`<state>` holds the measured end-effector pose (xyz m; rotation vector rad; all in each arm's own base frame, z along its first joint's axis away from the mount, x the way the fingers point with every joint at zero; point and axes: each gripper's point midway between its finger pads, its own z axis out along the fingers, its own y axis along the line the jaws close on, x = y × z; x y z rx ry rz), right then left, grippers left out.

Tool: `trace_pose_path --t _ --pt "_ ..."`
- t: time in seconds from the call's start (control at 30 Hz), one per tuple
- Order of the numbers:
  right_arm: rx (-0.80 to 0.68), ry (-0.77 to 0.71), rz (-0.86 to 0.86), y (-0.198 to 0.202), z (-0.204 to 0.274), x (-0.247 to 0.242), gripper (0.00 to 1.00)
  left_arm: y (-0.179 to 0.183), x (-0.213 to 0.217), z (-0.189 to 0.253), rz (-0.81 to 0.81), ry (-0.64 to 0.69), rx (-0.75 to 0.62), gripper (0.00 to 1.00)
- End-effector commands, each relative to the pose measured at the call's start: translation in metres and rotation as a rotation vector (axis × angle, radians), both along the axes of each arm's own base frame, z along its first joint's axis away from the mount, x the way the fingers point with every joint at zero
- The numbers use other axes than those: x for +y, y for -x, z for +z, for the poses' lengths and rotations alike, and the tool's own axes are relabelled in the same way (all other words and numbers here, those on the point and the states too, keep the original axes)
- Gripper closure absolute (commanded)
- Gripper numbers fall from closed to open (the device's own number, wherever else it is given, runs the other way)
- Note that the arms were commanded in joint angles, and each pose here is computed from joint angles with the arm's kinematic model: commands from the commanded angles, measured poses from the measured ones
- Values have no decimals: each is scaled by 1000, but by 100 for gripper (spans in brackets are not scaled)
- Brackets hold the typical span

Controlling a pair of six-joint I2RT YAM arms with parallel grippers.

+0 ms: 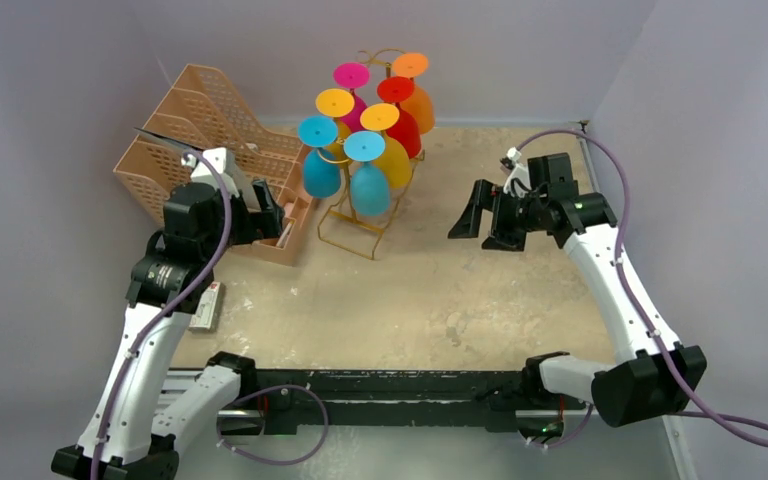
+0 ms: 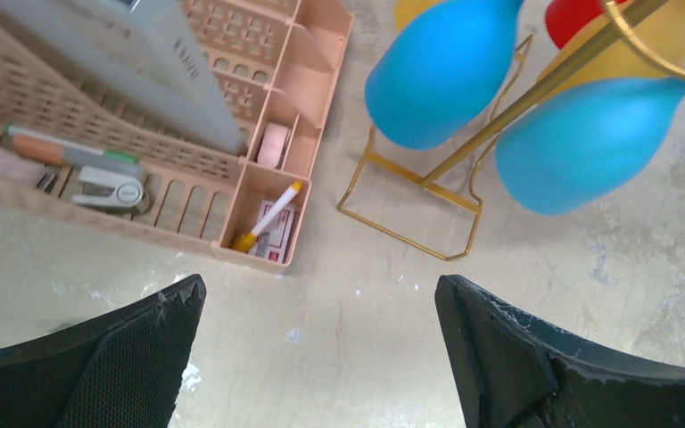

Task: Take the wine glass off the wine glass rack
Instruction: Pick up the wine glass from the wine rack.

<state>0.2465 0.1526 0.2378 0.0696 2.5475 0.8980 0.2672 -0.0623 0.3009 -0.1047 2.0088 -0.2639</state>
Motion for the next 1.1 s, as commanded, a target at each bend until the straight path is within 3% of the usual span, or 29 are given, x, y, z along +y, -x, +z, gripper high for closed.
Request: trace_pose_path --t 0.0,0.13,0.4,0.53,0.77,1.07 --pt "3 -56 -51 -9 -4 7 1 9 13 9 150 117 -37 0" --pt "-31 -105 -87 -29 0 14 1 12 17 -4 205 156 -13 0" --pt "-139 -79 -151 -60 19 8 1 19 -6 -14 25 142 -34 0" --pt "-166 -106 -153 -71 33 12 1 19 -5 -31 15 126 -52 0" --pt "-164 -263 -126 -73 64 33 4 17 4 -57 29 65 -77 0" --pt "-230 -350 -153 -74 103 41 12 14 4 -60 11 27 -57 0"
